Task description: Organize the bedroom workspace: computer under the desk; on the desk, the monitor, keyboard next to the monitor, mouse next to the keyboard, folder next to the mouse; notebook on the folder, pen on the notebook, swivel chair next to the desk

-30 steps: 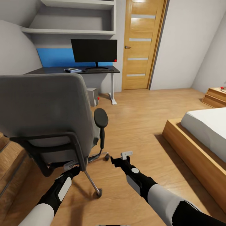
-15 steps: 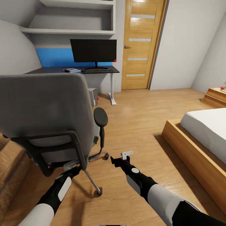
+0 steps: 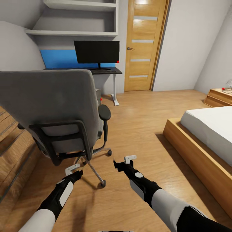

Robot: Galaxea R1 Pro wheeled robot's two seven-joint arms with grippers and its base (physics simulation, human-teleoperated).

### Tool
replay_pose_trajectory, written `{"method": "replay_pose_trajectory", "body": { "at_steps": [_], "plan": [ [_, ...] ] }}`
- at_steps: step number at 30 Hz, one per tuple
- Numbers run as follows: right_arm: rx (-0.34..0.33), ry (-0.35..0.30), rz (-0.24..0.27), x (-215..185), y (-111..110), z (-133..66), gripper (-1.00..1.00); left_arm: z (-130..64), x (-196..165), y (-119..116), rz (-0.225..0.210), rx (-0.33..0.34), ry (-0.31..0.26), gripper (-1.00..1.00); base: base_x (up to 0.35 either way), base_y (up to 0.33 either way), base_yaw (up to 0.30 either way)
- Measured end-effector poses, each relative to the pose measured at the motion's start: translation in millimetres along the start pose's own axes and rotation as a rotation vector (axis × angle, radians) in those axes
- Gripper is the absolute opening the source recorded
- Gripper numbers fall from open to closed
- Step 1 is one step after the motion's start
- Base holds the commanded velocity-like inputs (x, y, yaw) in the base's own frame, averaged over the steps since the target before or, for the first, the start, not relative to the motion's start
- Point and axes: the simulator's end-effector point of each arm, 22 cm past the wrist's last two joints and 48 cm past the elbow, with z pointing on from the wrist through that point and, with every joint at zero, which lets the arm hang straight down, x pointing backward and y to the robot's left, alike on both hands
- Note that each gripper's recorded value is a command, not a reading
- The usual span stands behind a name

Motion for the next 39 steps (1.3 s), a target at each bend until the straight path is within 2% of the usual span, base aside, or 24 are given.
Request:
{"method": "replay_pose_trajectory", "body": {
  "at_steps": [19,22,24,26,28,32,39],
  "plan": [
    [0.000,0.000,-0.001,0,0,0.0,1.00,0.3,-1,5,-0.005,-0.010,0.001,1.00,-0.180,-0.017,0.000],
    [0.000,0.000,-0.001,0,0,-0.1,1.00,1.0,-5,15,-0.017,-0.026,-0.004,1.00,-0.059,0.000,0.000],
    [0.000,-0.001,0.000,0,0,-0.2,1.00,1.6,-8,26,-0.044,-0.043,-0.008,1.00,-0.024,0.000,0.000],
    [0.001,-0.002,0.000,-1,0,-0.2,1.00,2.0,-13,46,-0.108,-0.076,-0.015,1.00,-0.009,0.000,0.000],
    [0.003,-0.003,0.001,-1,-1,-0.2,1.00,1.9,-15,57,-0.139,-0.094,-0.018,1.00,-0.005,0.000,0.000],
    [0.006,-0.011,0.000,-3,-2,-0.3,1.00,1.8,-20,72,-0.156,-0.115,-0.025,1.00,-0.002,0.000,0.000],
    [0.026,-0.022,-0.003,-1,-14,-1.8,1.00,0.6,-39,109,-0.155,-0.159,-0.055,1.00,0.000,0.000,0.000]
  ]
}}
